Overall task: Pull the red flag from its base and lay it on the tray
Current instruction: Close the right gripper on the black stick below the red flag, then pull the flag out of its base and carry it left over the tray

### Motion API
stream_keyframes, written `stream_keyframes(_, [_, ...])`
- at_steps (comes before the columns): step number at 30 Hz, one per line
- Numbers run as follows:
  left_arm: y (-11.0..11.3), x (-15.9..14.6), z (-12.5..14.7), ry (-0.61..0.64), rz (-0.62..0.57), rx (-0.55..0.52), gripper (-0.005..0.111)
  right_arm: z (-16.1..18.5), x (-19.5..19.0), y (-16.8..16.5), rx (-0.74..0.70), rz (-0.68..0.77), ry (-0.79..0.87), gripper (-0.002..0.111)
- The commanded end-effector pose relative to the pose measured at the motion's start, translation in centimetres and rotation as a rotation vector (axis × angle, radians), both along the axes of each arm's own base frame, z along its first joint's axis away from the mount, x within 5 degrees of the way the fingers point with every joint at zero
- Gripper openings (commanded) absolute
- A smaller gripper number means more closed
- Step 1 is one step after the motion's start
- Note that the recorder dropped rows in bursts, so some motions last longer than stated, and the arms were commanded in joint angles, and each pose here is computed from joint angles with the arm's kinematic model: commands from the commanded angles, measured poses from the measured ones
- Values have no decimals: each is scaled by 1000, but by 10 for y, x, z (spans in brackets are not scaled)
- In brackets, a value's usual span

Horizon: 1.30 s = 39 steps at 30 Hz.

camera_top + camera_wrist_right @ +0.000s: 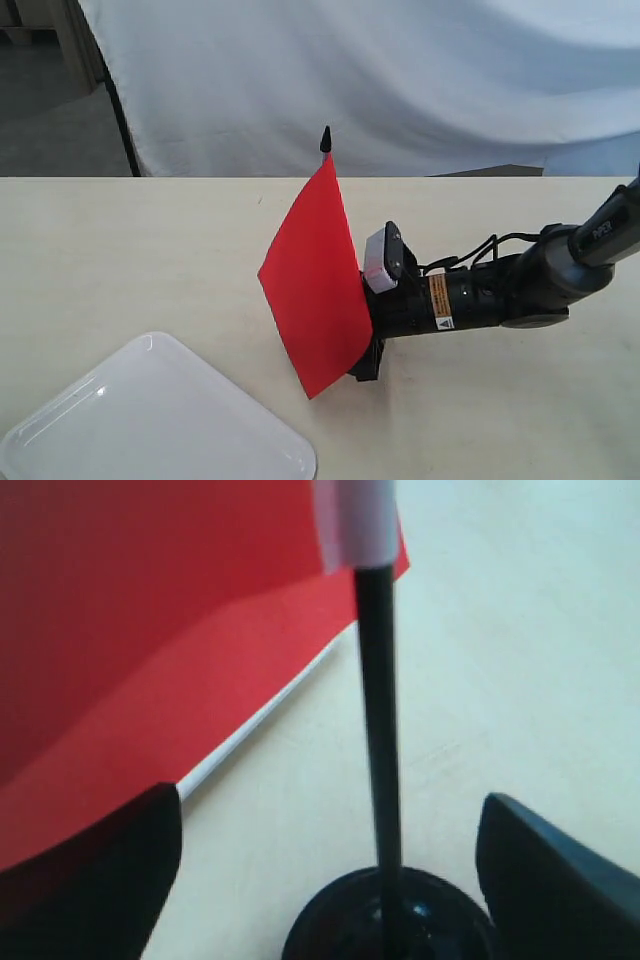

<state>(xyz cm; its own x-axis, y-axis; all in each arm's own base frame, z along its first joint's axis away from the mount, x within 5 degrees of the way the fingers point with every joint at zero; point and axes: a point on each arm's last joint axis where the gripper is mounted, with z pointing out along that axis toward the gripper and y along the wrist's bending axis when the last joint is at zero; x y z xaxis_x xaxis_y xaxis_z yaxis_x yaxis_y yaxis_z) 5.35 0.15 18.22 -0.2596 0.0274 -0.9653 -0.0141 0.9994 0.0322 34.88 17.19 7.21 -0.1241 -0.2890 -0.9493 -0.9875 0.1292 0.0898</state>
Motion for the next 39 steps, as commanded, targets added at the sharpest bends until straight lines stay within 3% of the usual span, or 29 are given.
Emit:
stream_keyframes(1, [0, 0, 0, -6, 0, -3, 0, 8, 3, 9, 25, -35, -48, 76])
stream_keyframes(4, [0, 0, 0, -6, 0, -3, 0, 9, 4, 13, 39, -50, -61, 75])
stream_keyframes(5, [0, 0, 0, -6, 0, -3, 0, 9, 4, 13, 38, -48, -65, 64])
stream_keyframes(8, [0, 0, 0, -6, 0, -3, 0, 9, 3, 13, 36, -44, -66, 9])
stream_keyframes(9, [0, 0, 0, -6, 0, -3, 0, 9, 3, 13, 34, -41, -77, 2])
stream_keyframes(13, [0, 0, 0, -6, 0, -3, 0, 11, 3, 13, 63, -36, -75, -1])
stream_keyframes(22, [0, 0, 0, -6, 0, -3, 0, 80, 0, 17, 52, -93, 35, -1])
stream_keyframes(26, [0, 0, 0, -6, 0, -3, 0, 102, -26, 55, -226, -127, -4, -1])
stream_keyframes(29, [0, 0, 0, -6, 0, -3, 0, 100, -52, 85, -374, -92, -59, -1])
stream_keyframes(30, [0, 0, 0, -6, 0, -3, 0, 97, -59, 98, -420, -144, -62, -1])
stream_keyframes(36, [0, 0, 0, -6, 0, -3, 0, 92, -93, 137, -478, -163, -131, -1])
stream_keyframes(39, [0, 0, 0, -6, 0, -3, 0, 85, -93, 141, -576, -208, -304, -1])
